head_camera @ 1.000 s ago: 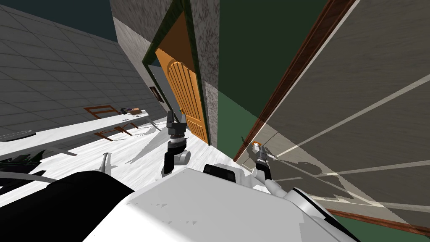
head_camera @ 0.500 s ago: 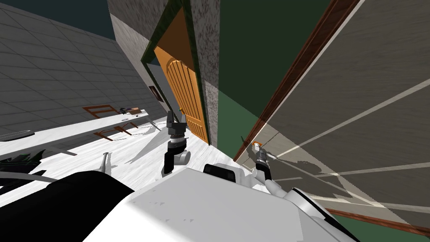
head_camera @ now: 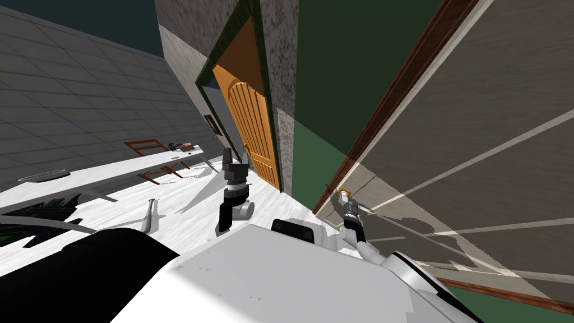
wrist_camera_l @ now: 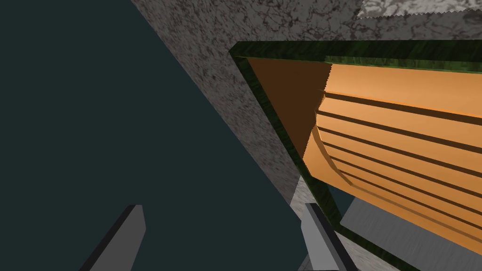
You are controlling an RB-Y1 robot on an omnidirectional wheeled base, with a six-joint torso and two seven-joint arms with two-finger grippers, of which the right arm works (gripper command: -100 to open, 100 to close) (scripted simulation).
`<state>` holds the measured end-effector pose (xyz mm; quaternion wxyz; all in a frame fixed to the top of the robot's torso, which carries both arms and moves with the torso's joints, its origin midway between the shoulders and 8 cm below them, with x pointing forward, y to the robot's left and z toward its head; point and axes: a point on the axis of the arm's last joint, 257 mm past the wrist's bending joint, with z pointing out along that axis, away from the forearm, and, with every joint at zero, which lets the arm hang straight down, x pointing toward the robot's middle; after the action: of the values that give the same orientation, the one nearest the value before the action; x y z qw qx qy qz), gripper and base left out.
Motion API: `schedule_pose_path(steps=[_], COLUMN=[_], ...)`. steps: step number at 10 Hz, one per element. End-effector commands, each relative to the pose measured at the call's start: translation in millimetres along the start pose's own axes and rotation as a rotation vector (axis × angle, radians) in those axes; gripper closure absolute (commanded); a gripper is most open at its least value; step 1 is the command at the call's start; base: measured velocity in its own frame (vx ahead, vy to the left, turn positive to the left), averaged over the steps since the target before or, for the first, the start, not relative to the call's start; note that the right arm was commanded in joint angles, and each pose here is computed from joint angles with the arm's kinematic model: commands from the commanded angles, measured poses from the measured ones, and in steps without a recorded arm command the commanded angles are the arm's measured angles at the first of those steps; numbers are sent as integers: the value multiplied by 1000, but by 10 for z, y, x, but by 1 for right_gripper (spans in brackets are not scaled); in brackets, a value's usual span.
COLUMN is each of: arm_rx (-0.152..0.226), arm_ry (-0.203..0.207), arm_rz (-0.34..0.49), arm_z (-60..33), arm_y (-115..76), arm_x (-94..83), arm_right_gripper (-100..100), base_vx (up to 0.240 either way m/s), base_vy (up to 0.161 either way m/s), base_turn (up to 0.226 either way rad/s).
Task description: Pull the door open
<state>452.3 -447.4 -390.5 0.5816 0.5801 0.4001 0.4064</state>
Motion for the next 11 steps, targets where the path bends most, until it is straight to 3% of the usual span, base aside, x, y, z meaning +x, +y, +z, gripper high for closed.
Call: schedule_pose_path(steps=[1, 9, 10, 11], arm_rx=[3, 6, 5, 9], arm_ry=[16, 104, 93, 116], arm_rz=[8, -5, -7, -6], arm_z=[-25, -122, -110, -146], arm_y=[-21, -17, -12, -30], arm_x=[68, -41, -59, -26], arm_right_gripper=[100, 100, 100, 100], base_vx=[-125, -176, -115, -164], base_vy=[29, -13, -14, -21], base_turn=[30, 86, 22, 85])
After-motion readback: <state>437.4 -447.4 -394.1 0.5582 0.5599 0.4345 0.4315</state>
